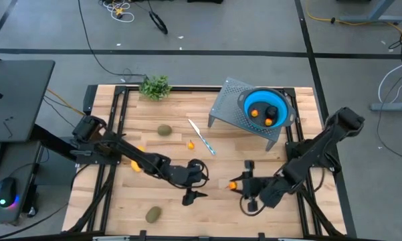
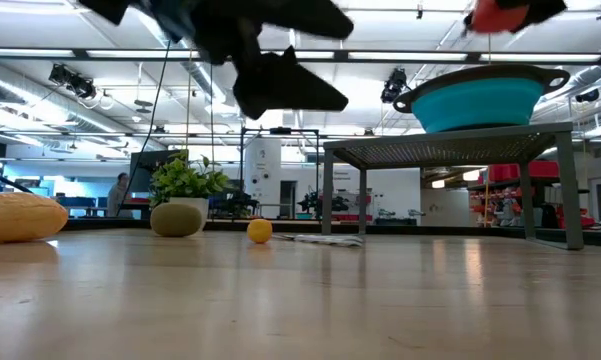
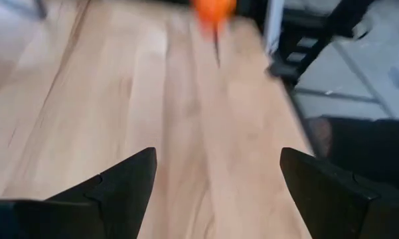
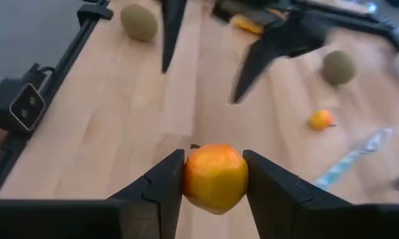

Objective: Pick & Place Fruit
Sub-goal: Put the peach into the blue strainer bowl on the shelf, then put the kiwi into the blue strainer bowl on the shelf

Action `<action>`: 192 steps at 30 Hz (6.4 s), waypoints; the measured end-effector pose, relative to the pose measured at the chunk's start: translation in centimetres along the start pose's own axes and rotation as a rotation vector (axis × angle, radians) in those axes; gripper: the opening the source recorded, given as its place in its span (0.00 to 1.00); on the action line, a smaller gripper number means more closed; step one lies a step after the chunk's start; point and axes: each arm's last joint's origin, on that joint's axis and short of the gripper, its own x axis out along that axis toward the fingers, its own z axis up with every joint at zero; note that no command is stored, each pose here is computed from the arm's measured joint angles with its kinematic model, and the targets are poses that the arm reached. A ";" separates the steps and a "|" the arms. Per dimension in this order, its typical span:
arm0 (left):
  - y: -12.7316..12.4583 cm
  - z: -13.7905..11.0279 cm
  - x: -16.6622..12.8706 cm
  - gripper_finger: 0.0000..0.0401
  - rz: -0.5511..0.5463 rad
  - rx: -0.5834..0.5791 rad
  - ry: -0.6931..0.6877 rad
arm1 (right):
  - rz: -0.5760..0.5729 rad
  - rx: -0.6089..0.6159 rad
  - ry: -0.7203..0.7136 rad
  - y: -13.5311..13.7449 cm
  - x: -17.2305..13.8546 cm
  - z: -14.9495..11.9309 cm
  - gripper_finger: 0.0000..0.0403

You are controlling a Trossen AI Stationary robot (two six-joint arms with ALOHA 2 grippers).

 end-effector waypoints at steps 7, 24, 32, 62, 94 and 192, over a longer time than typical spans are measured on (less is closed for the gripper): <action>0.5 -2.3 -0.6 0.83 -0.017 -0.043 -0.155 | -0.167 0.047 -0.008 -5.5 -4.5 1.1 0.38; 0.7 -4.3 -1.3 0.83 0.041 0.013 -0.212 | -0.551 0.316 -0.061 -15.4 -11.2 0.1 0.38; 0.6 -4.4 -1.3 0.83 0.038 0.027 -0.201 | -0.618 0.388 0.009 -17.0 -12.3 -1.4 0.38; -5.3 -0.9 -8.0 0.83 0.231 -0.111 0.121 | 0.073 0.186 -0.012 -12.5 -7.5 2.1 0.64; -13.9 -5.4 -8.9 0.83 0.417 -0.762 0.645 | 0.150 -0.057 0.098 -7.2 -3.0 1.4 0.64; -10.6 -2.6 -5.4 0.59 0.560 -0.470 0.528 | 0.110 -0.155 0.024 -8.7 -2.2 2.3 0.64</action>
